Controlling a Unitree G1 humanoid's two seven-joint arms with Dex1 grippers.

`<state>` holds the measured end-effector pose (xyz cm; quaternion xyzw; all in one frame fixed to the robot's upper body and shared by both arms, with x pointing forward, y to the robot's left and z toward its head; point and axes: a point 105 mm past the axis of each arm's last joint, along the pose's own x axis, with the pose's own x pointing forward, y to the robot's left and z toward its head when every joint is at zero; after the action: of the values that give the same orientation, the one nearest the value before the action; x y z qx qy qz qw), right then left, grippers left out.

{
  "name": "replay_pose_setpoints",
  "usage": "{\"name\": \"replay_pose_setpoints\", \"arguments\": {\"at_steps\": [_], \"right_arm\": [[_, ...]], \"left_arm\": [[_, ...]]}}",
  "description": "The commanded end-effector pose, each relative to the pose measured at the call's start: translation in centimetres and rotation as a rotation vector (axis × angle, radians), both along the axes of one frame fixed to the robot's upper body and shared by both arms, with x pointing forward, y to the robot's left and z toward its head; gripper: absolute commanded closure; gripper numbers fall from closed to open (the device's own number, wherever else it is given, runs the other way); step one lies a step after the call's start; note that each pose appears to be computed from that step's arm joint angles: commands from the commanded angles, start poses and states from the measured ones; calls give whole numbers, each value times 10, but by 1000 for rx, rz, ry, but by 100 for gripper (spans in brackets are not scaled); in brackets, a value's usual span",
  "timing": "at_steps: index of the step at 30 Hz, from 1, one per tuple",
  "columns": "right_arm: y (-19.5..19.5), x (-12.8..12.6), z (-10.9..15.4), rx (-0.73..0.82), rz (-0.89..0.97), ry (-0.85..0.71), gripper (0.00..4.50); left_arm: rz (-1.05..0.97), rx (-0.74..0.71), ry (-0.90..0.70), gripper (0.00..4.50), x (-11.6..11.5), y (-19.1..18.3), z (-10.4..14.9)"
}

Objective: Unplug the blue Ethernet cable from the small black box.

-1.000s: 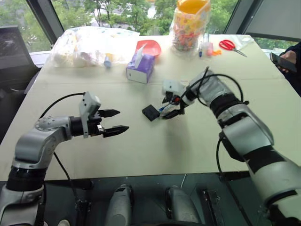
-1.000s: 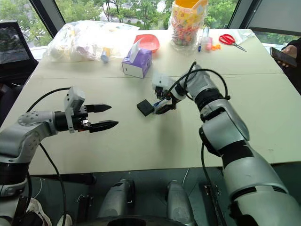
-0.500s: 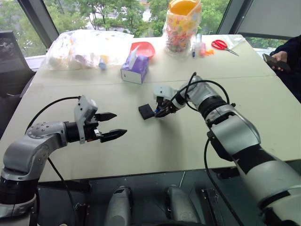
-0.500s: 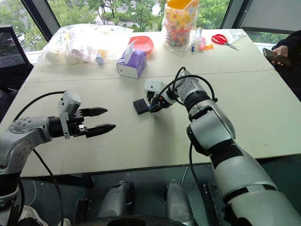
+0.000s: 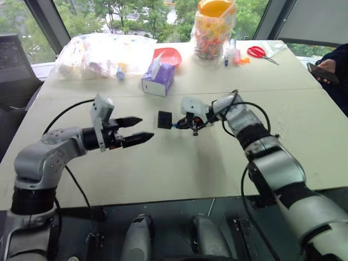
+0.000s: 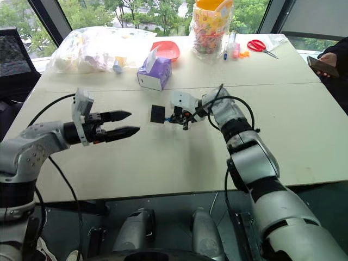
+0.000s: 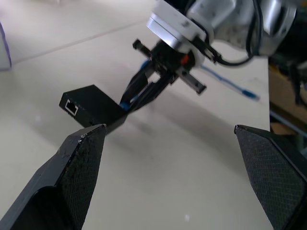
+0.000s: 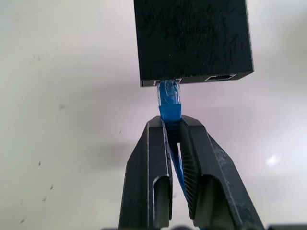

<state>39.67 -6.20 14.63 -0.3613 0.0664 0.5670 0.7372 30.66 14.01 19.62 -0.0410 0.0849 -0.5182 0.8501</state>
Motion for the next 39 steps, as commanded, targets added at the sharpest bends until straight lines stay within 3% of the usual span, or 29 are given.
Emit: {"name": "replay_pose_setpoints", "arguments": {"at_steps": [1,6,10,14,25,36,39], "right_arm": [[-2,-18,42,43,-4,-314,446],[-17,-43,52,22,-71,-601,446],[-13,-58,69,131,-112,-667,446],[-11,-70,76,112,-86,-790,446],[-1,-86,59,11,25,-886,446],[7,-88,55,32,30,-852,446],[10,-91,54,37,41,-842,450]], "left_arm": [[-70,-22,2,0,1,-9,6],[-133,-11,23,0,8,-16,2],[-152,-58,40,0,14,-19,7],[-166,-74,49,0,17,-22,11],[-178,-142,58,0,19,-23,26],[-178,-115,77,0,18,-25,14],[-174,-88,89,130,20,-26,4]]}}
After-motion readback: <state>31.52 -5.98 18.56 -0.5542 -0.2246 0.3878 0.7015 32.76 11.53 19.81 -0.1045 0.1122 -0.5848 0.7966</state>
